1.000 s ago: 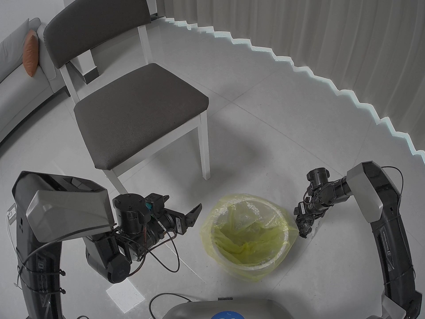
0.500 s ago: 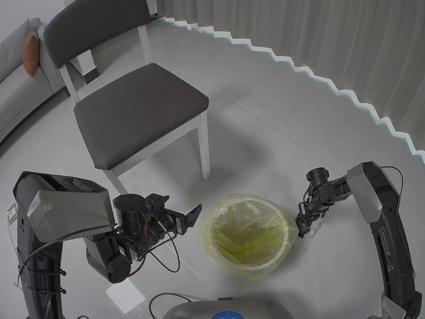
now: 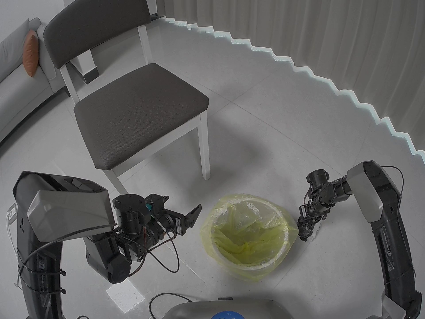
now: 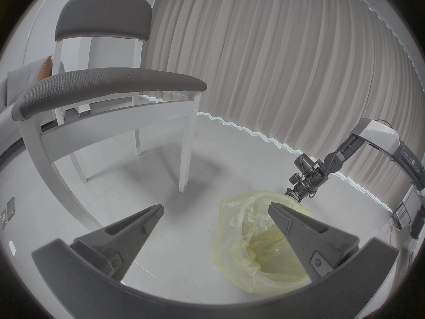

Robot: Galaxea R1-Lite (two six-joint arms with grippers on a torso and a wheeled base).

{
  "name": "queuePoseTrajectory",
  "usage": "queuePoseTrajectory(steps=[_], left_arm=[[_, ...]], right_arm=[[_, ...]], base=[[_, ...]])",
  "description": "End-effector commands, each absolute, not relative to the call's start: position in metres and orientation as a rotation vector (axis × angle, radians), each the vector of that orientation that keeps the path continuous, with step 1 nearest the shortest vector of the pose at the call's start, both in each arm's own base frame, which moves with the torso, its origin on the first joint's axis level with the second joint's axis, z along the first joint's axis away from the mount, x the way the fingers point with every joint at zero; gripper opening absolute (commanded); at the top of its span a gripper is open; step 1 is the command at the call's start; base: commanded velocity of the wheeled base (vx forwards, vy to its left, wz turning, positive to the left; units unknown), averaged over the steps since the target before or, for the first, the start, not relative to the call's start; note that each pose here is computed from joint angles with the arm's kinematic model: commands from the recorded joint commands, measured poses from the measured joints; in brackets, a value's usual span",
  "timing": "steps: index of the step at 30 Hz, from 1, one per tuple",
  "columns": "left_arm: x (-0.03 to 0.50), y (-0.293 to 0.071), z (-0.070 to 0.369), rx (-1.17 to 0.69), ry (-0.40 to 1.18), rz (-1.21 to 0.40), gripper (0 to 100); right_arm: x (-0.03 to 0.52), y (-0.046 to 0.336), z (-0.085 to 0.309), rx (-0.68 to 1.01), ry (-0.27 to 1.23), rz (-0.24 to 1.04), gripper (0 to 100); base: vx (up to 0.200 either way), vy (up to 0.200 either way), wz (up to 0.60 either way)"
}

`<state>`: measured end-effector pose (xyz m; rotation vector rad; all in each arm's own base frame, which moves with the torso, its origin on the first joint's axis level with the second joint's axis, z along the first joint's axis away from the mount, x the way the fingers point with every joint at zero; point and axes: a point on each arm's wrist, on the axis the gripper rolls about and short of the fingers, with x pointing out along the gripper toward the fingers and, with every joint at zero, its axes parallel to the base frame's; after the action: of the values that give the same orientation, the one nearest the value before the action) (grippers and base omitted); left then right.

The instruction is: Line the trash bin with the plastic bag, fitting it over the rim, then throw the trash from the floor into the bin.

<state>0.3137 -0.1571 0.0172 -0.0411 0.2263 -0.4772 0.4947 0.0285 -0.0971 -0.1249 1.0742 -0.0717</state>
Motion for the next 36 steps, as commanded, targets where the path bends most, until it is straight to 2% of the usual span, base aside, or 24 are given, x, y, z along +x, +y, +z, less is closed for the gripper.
queuePoseTrajectory(steps=[1,13,17,26,32,36], left_arm=[[0.312,-0.158,0.019,-0.042,0.221,-0.483,100],[0.308,-0.158,0.033,-0.054,0.158,-0.493,100],[0.304,-0.158,0.043,-0.06,0.139,-0.498,100],[0.295,-0.162,0.055,-0.065,0.112,-0.521,100],[0.287,-0.162,0.066,-0.07,0.092,-0.535,100],[0.282,-0.163,0.071,-0.071,0.085,-0.546,100]], right_arm=[[0.489,0.029,-0.08,-0.127,1.078,-0.068,0],[0.468,0.042,-0.011,-0.134,1.023,-0.029,0],[0.451,0.047,0.022,-0.143,0.998,-0.013,0],[0.42,0.049,0.068,-0.148,0.954,0.0,0],[0.388,0.051,0.11,-0.176,0.894,0.028,0],[0.36,0.068,0.131,-0.195,0.863,0.081,0]], base=[[0.0,0.0,0.0],[0.0,0.0,0.0],[0.0,0.0,0.0],[0.0,0.0,0.0],[0.0,0.0,0.0],[0.0,0.0,0.0]])
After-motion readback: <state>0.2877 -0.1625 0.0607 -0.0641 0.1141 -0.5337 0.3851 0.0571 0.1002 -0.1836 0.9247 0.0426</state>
